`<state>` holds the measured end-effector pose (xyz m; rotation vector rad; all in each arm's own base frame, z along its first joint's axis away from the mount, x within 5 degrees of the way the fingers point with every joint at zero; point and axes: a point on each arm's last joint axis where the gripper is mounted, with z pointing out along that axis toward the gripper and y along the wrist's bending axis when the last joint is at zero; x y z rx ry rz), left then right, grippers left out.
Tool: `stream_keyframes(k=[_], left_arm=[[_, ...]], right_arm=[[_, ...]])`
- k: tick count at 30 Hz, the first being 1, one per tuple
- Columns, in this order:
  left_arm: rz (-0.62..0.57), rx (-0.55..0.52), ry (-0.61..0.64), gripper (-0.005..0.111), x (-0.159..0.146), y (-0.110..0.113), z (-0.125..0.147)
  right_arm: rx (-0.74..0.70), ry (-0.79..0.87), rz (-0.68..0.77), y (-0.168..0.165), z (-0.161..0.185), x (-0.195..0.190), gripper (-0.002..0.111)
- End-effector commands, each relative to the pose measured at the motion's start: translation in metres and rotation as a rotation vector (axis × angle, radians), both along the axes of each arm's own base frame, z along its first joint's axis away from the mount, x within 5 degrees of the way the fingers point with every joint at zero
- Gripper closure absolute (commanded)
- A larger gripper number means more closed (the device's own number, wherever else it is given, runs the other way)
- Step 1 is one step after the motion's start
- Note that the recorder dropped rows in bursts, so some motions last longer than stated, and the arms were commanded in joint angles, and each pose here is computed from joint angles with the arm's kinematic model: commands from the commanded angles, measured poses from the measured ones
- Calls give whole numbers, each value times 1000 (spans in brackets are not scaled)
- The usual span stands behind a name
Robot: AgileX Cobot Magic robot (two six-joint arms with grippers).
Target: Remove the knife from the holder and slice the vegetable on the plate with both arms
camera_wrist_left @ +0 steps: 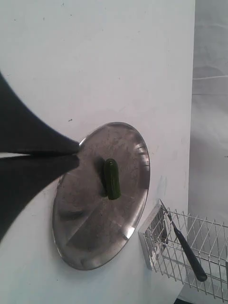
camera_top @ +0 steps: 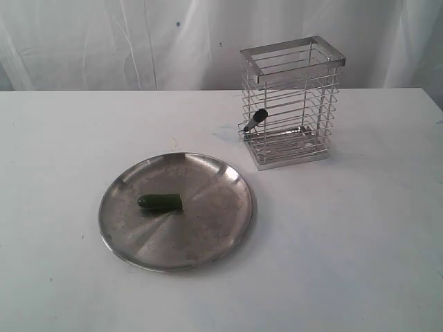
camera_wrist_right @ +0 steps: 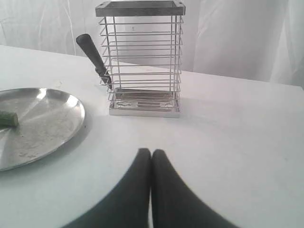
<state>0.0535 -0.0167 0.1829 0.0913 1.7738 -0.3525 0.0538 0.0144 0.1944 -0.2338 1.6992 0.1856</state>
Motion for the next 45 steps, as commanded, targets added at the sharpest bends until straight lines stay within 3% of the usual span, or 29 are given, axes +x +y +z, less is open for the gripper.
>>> stream_keyframes(k=[1, 15, 26, 28, 33, 36, 41, 45], left_arm=[[0, -9, 7, 107, 0, 0, -2], [0, -9, 7, 107, 0, 0, -2], [0, -9, 7, 107, 0, 0, -2], [0, -9, 7, 107, 0, 0, -2], [0, -9, 7, 107, 0, 0, -2], [0, -9, 7, 107, 0, 0, -2], [0, -9, 7, 107, 0, 0, -2], [0, -9, 7, 107, 0, 0, -2]], right_arm=[[6, -5, -6, 0, -1, 0, 108], [24, -45, -7, 0, 2, 0, 108], [120, -338, -5, -1, 30, -1, 108], [207, -352, -1, -1, 34, -2, 108], [678, -382, 52, -4, 47, -6, 108], [741, -440, 79, -5, 53, -9, 108], [957, -196, 74, -2, 51, -6, 108], [890, -202, 85, -1, 61, -9, 108]])
